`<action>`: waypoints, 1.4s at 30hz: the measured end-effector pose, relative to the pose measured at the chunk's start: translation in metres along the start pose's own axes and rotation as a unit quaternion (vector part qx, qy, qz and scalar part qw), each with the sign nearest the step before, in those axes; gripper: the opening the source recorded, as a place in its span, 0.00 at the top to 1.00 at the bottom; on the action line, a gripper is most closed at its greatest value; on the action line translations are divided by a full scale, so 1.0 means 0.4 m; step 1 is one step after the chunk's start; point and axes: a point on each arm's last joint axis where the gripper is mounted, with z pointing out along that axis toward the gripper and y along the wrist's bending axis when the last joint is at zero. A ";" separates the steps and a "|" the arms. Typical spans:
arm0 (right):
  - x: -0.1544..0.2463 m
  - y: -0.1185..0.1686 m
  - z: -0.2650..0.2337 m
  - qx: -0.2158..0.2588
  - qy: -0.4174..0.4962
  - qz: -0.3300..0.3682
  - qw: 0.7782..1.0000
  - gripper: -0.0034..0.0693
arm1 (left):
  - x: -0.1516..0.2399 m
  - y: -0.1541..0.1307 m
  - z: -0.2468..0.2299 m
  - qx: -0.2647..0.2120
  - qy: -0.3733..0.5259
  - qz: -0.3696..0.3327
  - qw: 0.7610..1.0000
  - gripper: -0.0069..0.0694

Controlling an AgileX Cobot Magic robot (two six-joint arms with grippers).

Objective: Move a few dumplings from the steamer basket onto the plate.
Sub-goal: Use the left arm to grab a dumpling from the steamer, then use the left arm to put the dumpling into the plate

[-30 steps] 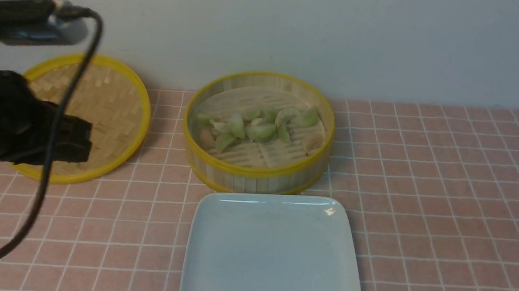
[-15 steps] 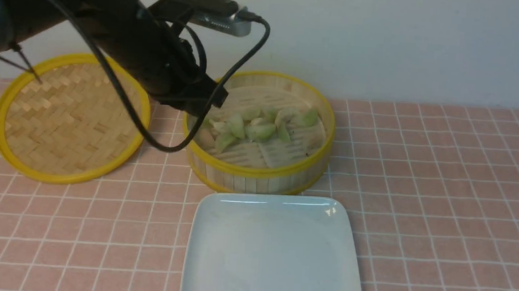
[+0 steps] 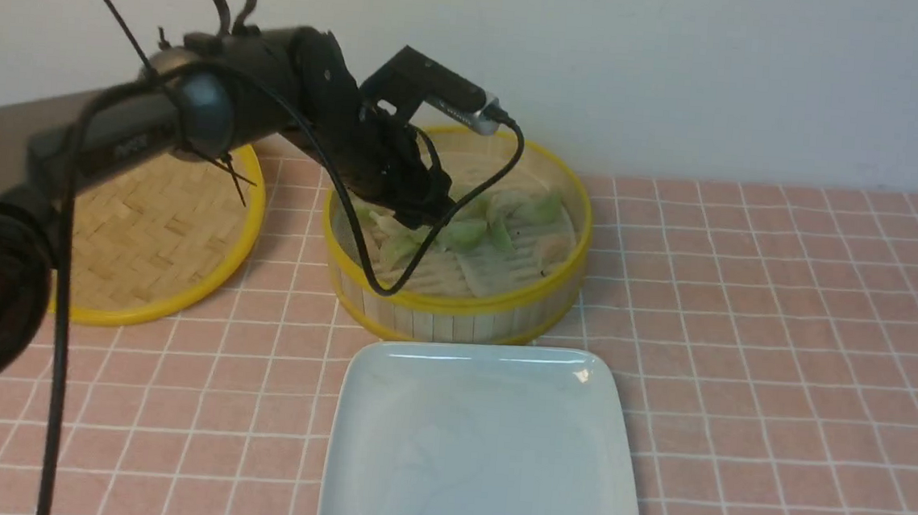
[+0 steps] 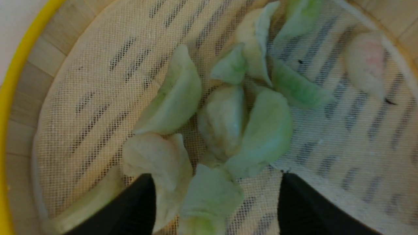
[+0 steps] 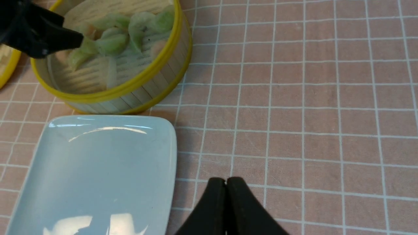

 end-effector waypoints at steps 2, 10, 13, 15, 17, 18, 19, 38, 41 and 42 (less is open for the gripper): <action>0.000 0.000 0.000 0.000 0.000 0.000 1.000 0.97 | 0.012 0.002 0.024 -0.001 0.004 -0.004 1.000 0.27; 0.006 0.002 0.000 -0.004 0.014 0.002 1.000 0.97 | 0.005 -0.007 -0.007 0.018 0.031 -0.021 0.999 0.78; 0.009 0.002 0.000 -0.005 0.019 0.002 1.000 0.97 | -0.038 -0.025 -0.109 0.032 0.031 -0.023 0.999 0.77; 0.009 0.002 0.000 -0.005 0.019 0.002 1.000 0.97 | -0.059 -0.040 -0.193 0.045 0.036 -0.025 0.998 0.77; 0.009 0.002 0.000 -0.005 0.019 0.002 1.000 0.97 | -0.064 -0.062 -0.267 0.067 0.056 -0.026 0.996 0.77; 0.009 0.002 0.000 -0.005 0.019 0.002 1.000 0.97 | -0.065 -0.074 -0.297 0.078 0.066 -0.026 0.994 0.77; 0.009 0.002 0.000 -0.005 0.019 0.002 1.000 0.97 | -0.065 -0.086 -0.329 0.089 0.076 -0.023 0.993 0.78; -0.002 0.001 0.069 -0.037 0.074 -0.037 0.996 0.97 | 0.172 -0.331 -0.136 0.181 0.317 -0.007 0.931 0.76; -0.021 0.012 0.111 -0.056 0.106 -0.060 0.991 0.97 | 0.174 -0.331 -0.131 0.180 0.320 -0.012 0.930 0.61; -0.033 0.021 0.125 -0.064 0.113 -0.070 0.989 0.97 | 0.169 -0.331 -0.133 0.180 0.318 -0.013 0.931 0.57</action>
